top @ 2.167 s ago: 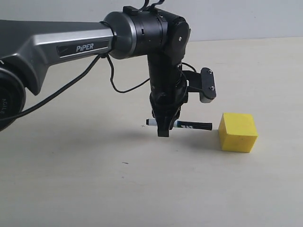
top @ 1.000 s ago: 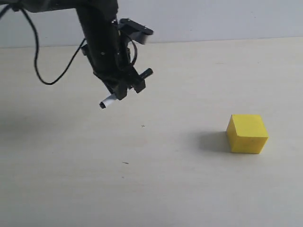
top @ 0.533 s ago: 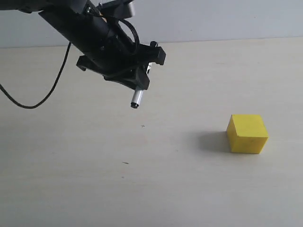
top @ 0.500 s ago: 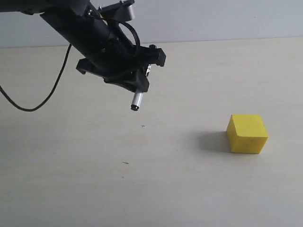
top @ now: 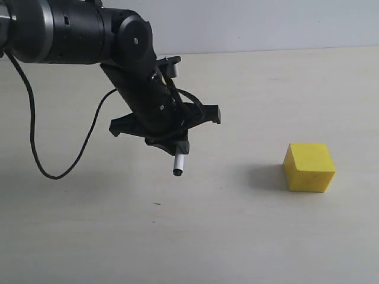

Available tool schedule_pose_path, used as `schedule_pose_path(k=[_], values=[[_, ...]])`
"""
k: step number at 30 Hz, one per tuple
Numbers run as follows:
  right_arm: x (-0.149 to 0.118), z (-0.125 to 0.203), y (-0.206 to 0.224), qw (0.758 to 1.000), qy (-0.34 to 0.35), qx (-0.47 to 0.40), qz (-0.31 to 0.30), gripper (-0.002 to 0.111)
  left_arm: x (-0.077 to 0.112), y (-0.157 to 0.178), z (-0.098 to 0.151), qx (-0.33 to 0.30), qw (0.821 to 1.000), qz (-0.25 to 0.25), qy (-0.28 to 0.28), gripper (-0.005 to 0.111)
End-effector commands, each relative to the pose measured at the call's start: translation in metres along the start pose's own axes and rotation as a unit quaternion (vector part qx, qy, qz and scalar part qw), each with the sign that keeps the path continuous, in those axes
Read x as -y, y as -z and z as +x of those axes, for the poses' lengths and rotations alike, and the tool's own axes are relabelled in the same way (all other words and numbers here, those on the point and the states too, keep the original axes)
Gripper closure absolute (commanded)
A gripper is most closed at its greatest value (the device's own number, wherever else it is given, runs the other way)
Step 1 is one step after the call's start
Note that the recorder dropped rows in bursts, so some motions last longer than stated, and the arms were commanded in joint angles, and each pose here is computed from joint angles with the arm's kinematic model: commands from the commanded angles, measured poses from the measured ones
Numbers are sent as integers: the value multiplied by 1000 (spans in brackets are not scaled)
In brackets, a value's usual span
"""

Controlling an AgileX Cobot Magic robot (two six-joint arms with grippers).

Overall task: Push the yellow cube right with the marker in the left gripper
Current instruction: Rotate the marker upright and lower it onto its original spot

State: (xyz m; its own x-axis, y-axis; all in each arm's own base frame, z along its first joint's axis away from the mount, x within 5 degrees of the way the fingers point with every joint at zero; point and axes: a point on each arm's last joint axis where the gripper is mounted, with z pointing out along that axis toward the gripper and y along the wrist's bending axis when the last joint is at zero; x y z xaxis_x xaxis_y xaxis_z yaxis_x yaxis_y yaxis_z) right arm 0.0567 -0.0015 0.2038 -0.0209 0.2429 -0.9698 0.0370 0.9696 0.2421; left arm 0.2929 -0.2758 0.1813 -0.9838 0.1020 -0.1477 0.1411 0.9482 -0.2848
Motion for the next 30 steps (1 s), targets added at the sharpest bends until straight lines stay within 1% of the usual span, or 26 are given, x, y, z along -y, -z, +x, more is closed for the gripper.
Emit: schedule_pose_path(k=[1, 13, 30], values=[[1, 0, 0, 1000, 6, 4, 3, 108, -3, -3, 2, 4, 1000, -9, 10, 107], [1, 0, 0, 1000, 6, 4, 3, 108, -14, -45, 5, -31, 999, -34, 24, 107], [1, 1, 0, 1000, 5, 4, 2, 108, -13, -56, 7, -34, 997, -38, 61, 107]])
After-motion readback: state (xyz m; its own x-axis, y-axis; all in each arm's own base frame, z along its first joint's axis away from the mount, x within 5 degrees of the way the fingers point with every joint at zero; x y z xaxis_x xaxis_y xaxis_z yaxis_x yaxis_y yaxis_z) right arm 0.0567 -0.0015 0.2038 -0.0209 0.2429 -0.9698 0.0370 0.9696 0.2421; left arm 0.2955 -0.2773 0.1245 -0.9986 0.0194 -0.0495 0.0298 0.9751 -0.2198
